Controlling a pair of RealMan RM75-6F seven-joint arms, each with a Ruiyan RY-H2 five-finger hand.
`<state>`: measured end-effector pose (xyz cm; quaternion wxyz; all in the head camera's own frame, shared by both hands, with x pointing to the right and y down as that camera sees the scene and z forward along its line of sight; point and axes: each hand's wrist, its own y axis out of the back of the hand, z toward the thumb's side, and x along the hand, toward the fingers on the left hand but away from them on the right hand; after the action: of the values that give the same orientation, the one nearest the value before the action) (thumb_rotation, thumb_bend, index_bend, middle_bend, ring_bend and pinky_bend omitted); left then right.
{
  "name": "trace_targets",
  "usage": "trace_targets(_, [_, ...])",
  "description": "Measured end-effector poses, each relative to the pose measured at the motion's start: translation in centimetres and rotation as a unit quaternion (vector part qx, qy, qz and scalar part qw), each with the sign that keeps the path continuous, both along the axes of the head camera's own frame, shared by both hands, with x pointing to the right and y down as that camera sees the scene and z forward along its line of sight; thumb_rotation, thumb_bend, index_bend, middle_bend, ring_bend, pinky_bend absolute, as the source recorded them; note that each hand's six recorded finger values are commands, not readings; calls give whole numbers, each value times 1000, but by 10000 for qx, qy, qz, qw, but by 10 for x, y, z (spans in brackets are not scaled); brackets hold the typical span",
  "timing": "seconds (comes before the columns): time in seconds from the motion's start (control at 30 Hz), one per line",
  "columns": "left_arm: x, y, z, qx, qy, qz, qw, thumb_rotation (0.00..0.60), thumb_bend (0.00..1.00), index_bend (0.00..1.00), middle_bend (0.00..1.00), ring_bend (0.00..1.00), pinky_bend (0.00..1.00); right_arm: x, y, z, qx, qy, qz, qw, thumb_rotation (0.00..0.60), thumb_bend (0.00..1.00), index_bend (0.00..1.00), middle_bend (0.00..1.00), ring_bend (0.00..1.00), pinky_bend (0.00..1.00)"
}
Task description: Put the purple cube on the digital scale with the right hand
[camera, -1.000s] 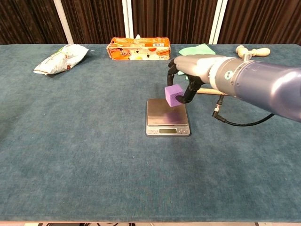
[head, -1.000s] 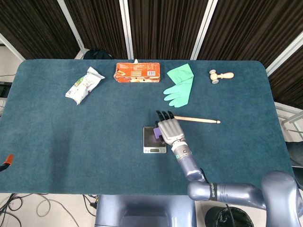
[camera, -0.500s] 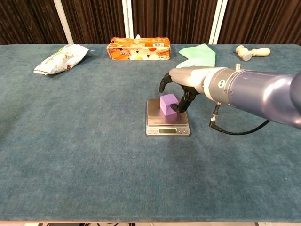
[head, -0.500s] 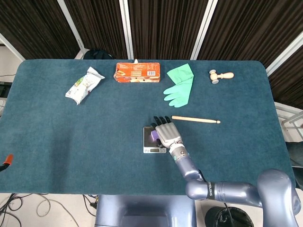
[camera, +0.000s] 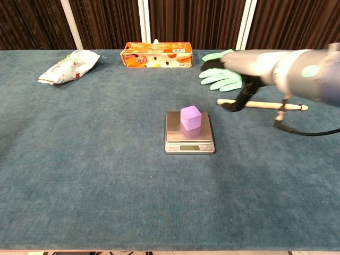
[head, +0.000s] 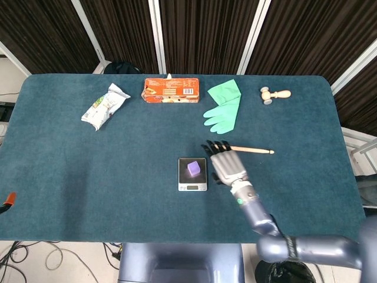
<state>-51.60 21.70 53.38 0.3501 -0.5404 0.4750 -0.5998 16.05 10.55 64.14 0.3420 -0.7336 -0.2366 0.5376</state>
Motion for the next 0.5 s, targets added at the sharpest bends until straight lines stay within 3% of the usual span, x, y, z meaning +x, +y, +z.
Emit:
trace_targets(0.23, [1,1,-4,65,41,21,10000,600,253,103,0,0,0,70,12,-39,800,29,39,9968,600,470,0,0,0,0])
trace_targets(0.5, [1,0,-4,72,-7,17,10000,600,253,103,0,0,0,189,80,-94,1485,262,714,9860,600,470,0,0,0,0])
